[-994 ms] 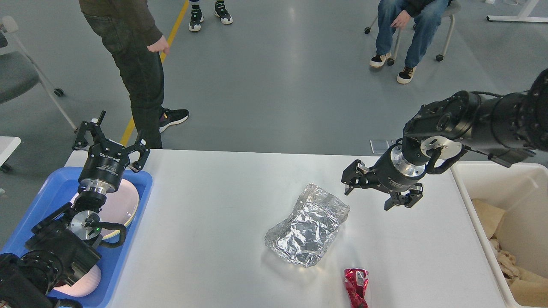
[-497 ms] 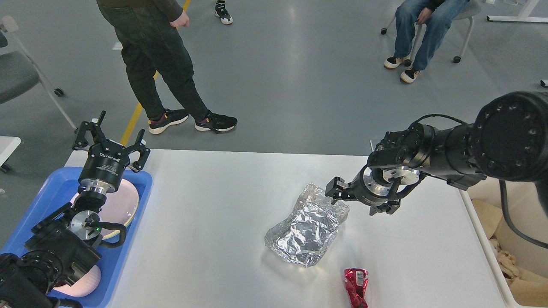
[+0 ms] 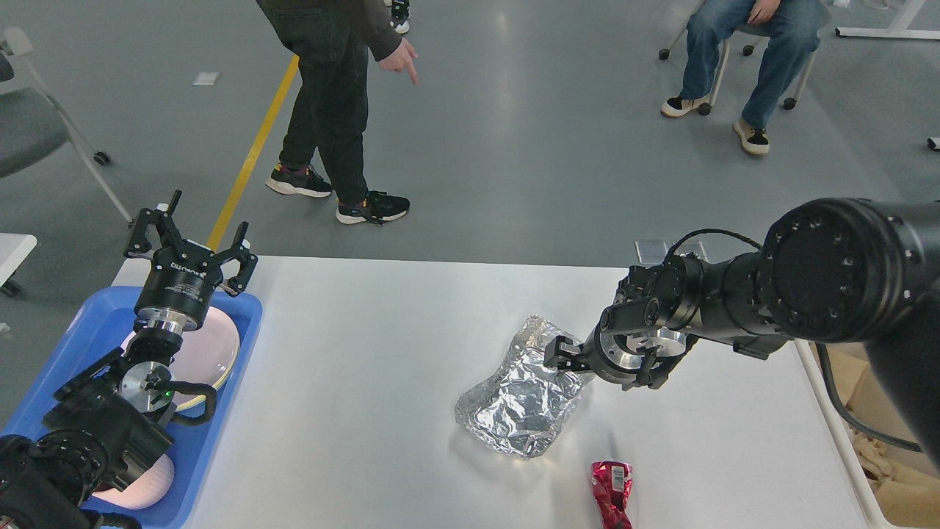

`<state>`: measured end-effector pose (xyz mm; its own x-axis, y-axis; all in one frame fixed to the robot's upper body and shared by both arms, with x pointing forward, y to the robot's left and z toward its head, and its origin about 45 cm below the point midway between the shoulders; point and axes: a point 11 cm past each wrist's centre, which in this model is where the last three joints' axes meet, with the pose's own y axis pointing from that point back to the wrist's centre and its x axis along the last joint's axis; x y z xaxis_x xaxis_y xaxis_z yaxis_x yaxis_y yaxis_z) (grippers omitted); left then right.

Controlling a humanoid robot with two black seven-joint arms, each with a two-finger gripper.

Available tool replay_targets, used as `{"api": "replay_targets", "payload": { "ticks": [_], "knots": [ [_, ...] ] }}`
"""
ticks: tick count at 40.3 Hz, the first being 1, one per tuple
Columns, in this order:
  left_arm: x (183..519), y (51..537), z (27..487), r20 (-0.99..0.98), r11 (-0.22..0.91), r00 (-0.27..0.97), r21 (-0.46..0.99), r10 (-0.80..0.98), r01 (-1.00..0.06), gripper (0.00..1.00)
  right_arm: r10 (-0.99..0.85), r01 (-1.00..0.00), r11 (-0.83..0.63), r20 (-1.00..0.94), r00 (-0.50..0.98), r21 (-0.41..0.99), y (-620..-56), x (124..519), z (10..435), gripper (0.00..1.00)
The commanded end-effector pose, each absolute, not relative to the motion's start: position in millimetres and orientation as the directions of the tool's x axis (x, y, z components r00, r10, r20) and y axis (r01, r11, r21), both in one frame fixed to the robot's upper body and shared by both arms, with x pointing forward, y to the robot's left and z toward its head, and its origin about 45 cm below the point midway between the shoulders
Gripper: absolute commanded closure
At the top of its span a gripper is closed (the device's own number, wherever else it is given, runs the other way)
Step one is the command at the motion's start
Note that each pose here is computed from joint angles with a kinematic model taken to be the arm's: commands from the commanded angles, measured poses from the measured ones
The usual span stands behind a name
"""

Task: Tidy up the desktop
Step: 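Close the right gripper on the crumpled aluminium foil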

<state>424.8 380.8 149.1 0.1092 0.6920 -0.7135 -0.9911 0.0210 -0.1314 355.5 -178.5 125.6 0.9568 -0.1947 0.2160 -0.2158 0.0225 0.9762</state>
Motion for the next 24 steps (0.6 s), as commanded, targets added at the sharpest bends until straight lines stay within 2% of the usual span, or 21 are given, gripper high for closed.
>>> {"api": "replay_targets", "payload": {
  "ticks": [1,21,24],
  "knots": [
    [424.8,380.9,149.2,-0.714,0.020,0.109,-0.132,0.692,-0.991,0.04,-0.192,-0.187,0.034,0.190,0.963,0.982,-178.9,348.5,119.8,0.00],
    [424.8,380.8,149.1,-0.714,0.021,0.109,-0.131,0.692,-0.991,0.04,-0.230,-0.165,0.013,0.164,0.959,0.986,-175.4,339.1,107.9,0.00],
    [424.8,380.9,149.2,-0.714,0.020,0.109,-0.132,0.692,-0.991,0.04,-0.239,-0.172,0.003,0.168,0.956,0.985,-173.4,341.2,106.8,0.05]
  ]
}}
